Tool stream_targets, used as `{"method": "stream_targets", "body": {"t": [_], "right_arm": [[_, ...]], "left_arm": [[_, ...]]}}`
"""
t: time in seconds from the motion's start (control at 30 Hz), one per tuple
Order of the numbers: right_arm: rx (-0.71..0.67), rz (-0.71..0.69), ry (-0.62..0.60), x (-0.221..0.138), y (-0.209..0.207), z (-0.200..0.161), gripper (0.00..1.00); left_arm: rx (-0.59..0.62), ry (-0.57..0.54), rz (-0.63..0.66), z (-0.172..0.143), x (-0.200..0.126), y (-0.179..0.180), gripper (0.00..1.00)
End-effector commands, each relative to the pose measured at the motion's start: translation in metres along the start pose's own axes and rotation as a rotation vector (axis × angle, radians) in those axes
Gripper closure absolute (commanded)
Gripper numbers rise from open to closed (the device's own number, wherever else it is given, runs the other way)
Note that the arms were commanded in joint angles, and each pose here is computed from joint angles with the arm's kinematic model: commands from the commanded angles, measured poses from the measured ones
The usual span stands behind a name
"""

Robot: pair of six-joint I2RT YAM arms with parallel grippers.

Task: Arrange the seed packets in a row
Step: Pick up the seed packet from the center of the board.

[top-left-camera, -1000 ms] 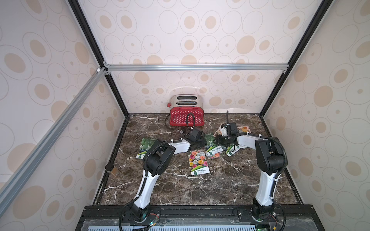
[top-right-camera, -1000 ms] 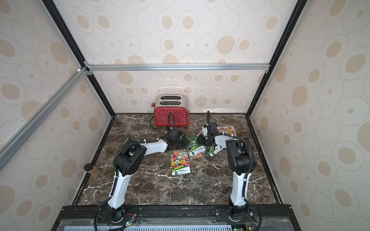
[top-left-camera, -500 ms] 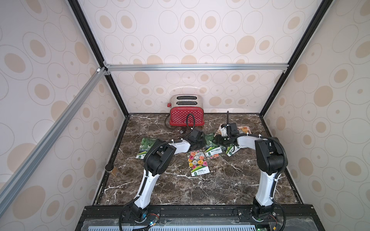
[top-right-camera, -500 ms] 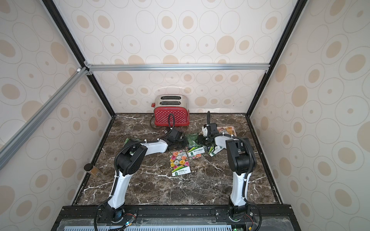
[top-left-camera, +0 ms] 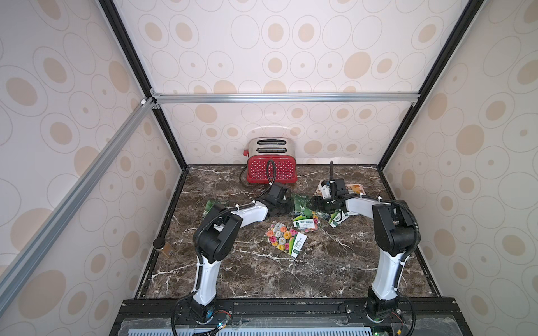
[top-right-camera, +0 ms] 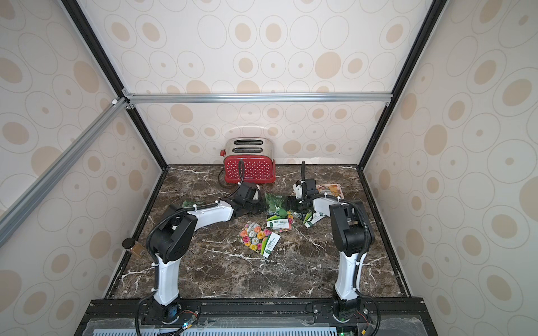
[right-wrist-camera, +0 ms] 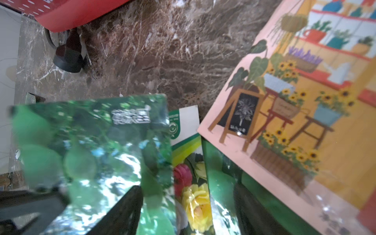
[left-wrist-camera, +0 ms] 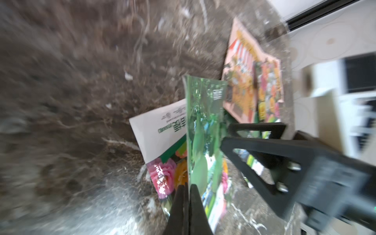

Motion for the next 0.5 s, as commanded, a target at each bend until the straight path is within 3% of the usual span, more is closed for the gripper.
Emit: {"method": "stream_targets", "body": {"t": [0.0, 0.27, 0.47], "right_arm": [[0.003, -0.034, 0.029, -0.013, -0.002, -0.007, 0.26], [0.007, -0.016, 0.023, -0.023, 0.003, -0.012, 0.25], [-0.002, -0.027, 0.048, -0.020, 0.005, -0.024, 0.25]], "left_arm": [[0.069, 0.020, 0.021, 0.013, -0.035, 0.006, 1.00], [0.058, 0.051, 0.146, 0.010, -0.118, 0.078, 1.00], [0.090, 0.155, 0.204, -0.003, -0.151, 0.116, 1.00]]}}
Point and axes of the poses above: each gripper's point midway between its finger pads, its own x axis out along the fingers, its own y axis along the line the jaws close on, z = x × y, the point moved 9 cm from there along -x, back along the fingers, and after that the axes turned 13 degrees about x, right-handed, at the moved point
